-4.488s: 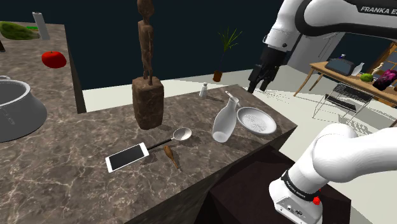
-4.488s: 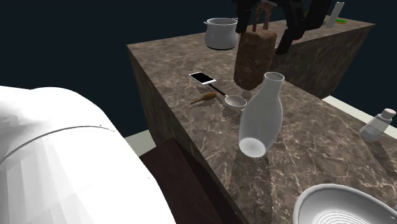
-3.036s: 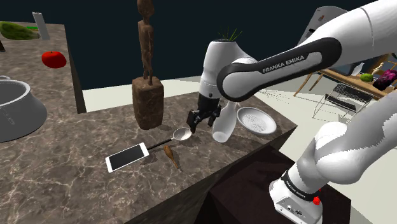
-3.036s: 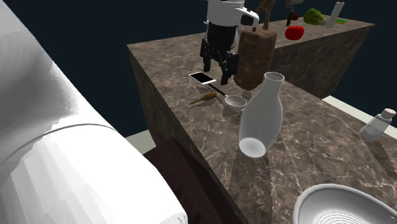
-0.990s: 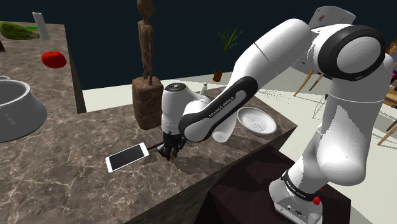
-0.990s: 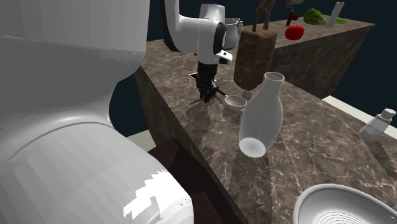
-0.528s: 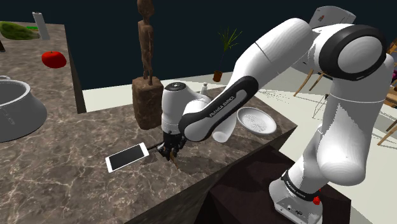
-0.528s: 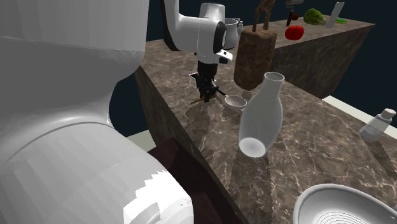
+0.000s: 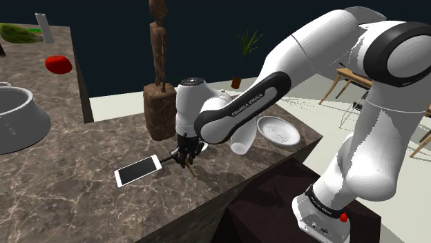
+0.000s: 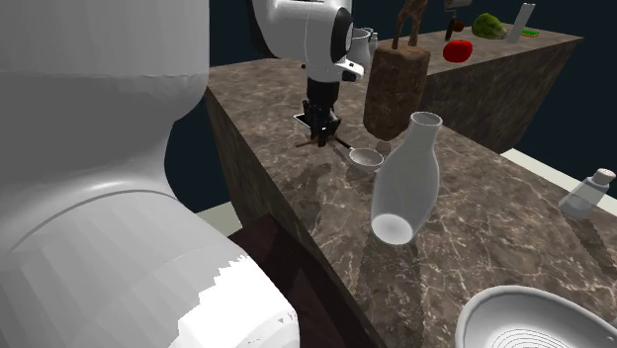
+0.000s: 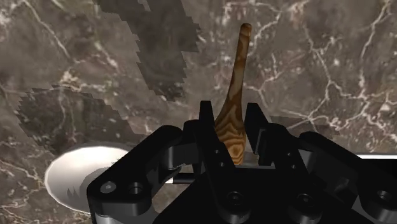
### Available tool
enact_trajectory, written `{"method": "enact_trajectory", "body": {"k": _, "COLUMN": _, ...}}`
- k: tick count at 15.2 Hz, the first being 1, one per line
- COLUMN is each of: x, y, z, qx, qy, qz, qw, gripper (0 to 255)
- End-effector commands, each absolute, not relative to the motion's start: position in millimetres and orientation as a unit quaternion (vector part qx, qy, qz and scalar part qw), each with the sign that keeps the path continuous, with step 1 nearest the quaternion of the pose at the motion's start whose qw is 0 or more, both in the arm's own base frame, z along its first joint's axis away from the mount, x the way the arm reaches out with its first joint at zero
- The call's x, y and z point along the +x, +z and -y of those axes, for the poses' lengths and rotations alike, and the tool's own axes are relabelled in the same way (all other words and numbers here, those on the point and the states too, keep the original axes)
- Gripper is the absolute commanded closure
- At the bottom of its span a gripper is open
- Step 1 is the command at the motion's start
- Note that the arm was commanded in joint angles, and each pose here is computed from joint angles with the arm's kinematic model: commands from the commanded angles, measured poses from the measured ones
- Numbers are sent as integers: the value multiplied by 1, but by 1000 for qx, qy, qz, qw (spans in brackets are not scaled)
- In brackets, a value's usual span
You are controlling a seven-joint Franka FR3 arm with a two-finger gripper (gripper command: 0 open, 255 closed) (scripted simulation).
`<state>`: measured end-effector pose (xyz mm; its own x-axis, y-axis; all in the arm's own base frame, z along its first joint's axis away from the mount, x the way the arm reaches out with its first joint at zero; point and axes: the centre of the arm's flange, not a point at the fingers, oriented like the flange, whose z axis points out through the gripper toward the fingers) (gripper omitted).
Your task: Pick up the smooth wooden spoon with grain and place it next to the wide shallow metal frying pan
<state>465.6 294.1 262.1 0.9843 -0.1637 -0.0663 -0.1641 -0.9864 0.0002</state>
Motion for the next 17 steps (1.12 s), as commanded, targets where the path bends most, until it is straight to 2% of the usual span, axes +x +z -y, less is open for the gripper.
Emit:
{"method": "enact_trajectory", "body": {"k": 1, "x": 466, "y": 273, "z": -294, "qx": -996, "qy": 33, "qz": -82, "qw": 3, "gripper": 255}}
{"method": "enact_trajectory", "body": {"k": 17, "x": 466, "y": 353, "z": -294, "qx": -996, "qy": 33, "qz": -82, "qw": 3, "gripper": 255}}
